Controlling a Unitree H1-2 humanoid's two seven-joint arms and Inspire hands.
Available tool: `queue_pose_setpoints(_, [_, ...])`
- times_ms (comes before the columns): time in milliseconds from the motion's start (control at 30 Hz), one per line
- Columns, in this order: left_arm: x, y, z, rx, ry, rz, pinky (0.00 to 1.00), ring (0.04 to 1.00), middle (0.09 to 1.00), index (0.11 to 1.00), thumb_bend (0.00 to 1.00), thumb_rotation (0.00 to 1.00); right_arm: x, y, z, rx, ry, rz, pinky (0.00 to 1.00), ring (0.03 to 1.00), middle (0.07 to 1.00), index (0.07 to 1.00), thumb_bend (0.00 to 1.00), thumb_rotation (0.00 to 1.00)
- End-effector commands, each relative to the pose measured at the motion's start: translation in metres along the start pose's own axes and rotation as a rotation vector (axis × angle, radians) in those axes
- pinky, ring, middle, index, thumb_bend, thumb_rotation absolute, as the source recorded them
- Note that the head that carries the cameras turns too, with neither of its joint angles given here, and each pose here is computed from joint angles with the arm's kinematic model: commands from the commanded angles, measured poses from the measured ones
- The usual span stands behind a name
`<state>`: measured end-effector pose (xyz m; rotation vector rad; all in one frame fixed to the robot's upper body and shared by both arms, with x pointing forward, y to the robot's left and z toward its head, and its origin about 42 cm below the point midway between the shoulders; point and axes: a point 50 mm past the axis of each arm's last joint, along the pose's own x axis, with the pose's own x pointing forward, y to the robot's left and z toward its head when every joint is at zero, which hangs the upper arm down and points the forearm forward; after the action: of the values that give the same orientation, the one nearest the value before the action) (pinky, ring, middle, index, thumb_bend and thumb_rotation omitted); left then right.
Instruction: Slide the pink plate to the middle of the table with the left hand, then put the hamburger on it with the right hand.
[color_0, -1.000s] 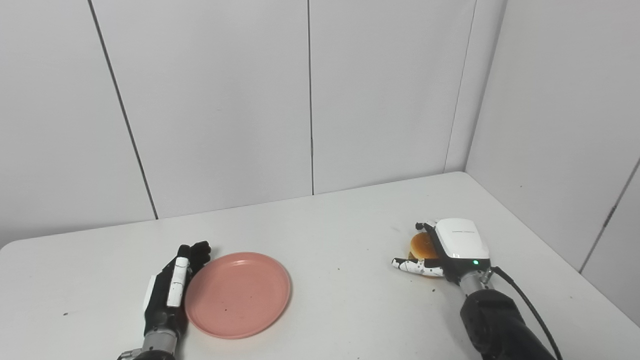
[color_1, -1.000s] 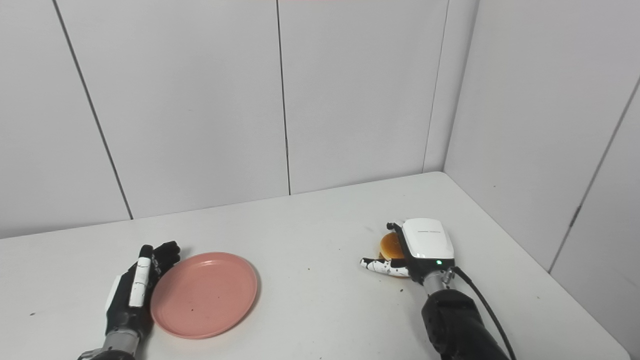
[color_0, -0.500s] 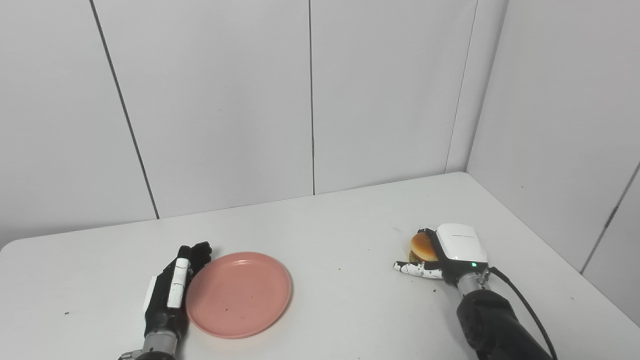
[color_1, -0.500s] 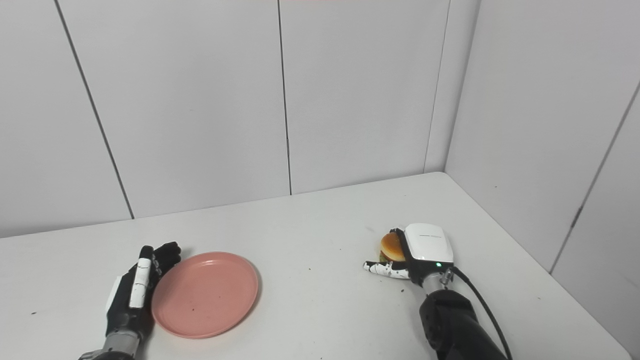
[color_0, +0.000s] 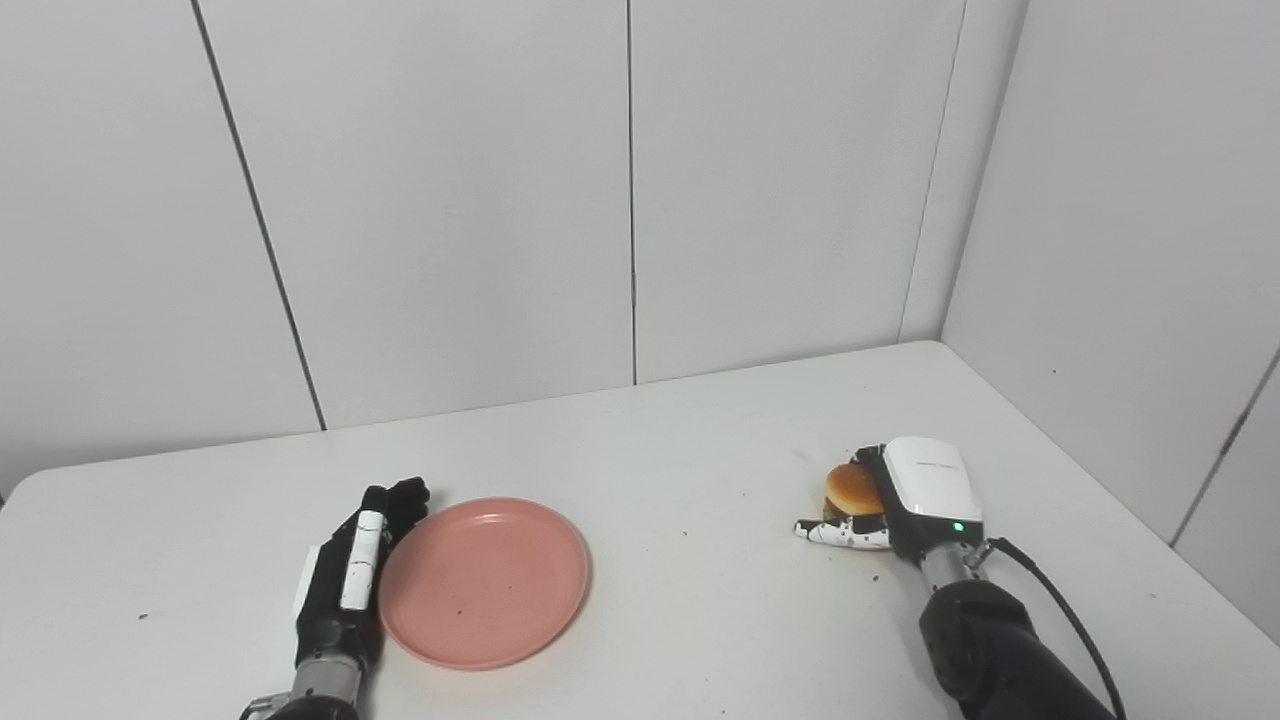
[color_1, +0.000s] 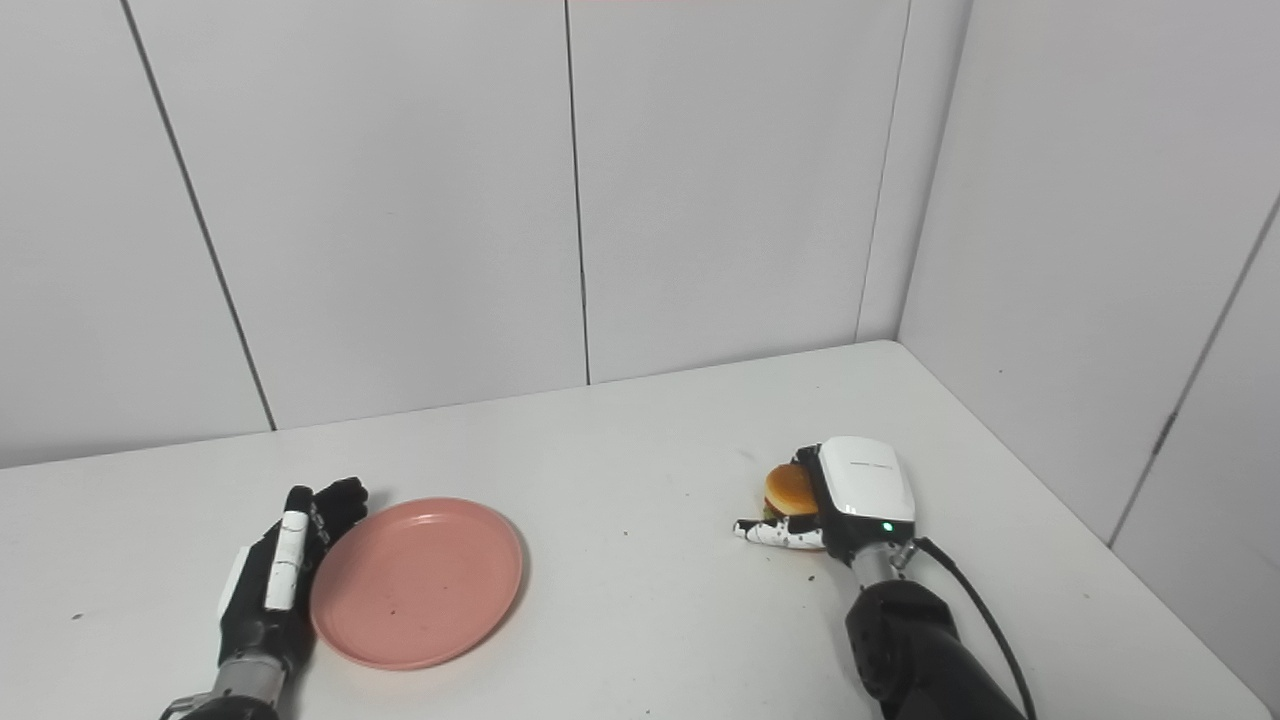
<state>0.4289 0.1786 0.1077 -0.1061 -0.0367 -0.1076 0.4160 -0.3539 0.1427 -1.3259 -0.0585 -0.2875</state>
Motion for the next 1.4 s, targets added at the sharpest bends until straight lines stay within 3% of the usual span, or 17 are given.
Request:
queue_pose_setpoints(0, [-0.004, -0.001, -0.007, 0.003, 0.023, -0.001, 0.87, 0.816, 0.773, 0.655, 0.88, 0.87, 0.01, -0.017, 0.003, 0.02, -0.062, -0.057, 0.2, 0.255, 0.333, 0.374, 0.65, 0.47])
queue_pose_setpoints(167, [-0.003, -0.005, -0.006, 0.019, 0.02, -0.005, 0.85, 0.815, 0.776, 0.656, 0.88, 0.88, 0.011, -0.037, 0.017, 0.048, -0.086, -0.078, 0.2, 0.256, 0.336, 0.37, 0.66, 0.5])
queue_pose_setpoints(200, [-0.003, -0.007, -0.006, 0.023, 0.021, -0.004, 0.83, 0.811, 0.775, 0.662, 0.88, 0.88, 0.011, -0.043, 0.021, 0.052, -0.097, -0.086, 0.21, 0.277, 0.361, 0.404, 0.66, 0.51])
queue_pose_setpoints(400, [-0.003, -0.022, -0.006, 0.039, 0.011, -0.01, 0.82, 0.807, 0.785, 0.675, 0.86, 0.89, 0.009, -0.076, 0.054, 0.117, -0.22, -0.165, 0.22, 0.286, 0.381, 0.444, 0.65, 0.53])
queue_pose_setpoints(700, [-0.002, -0.033, -0.008, 0.036, 0.013, -0.001, 0.86, 0.809, 0.792, 0.68, 0.85, 0.89, 0.008, -0.101, 0.101, 0.205, -0.344, -0.22, 0.21, 0.276, 0.371, 0.435, 0.65, 0.56])
queue_pose_setpoints(1067, [0.002, -0.046, -0.008, 0.032, 0.022, 0.015, 0.83, 0.797, 0.789, 0.684, 0.85, 0.86, 0.013, -0.104, 0.154, 0.283, -0.449, -0.24, 0.19, 0.258, 0.359, 0.42, 0.65, 0.51])
queue_pose_setpoints(1367, [0.002, -0.053, -0.011, 0.048, 0.019, 0.011, 0.82, 0.796, 0.781, 0.69, 0.87, 0.88, 0.011, -0.089, 0.191, 0.3, -0.499, -0.194, 0.2, 0.276, 0.38, 0.426, 0.66, 0.51])
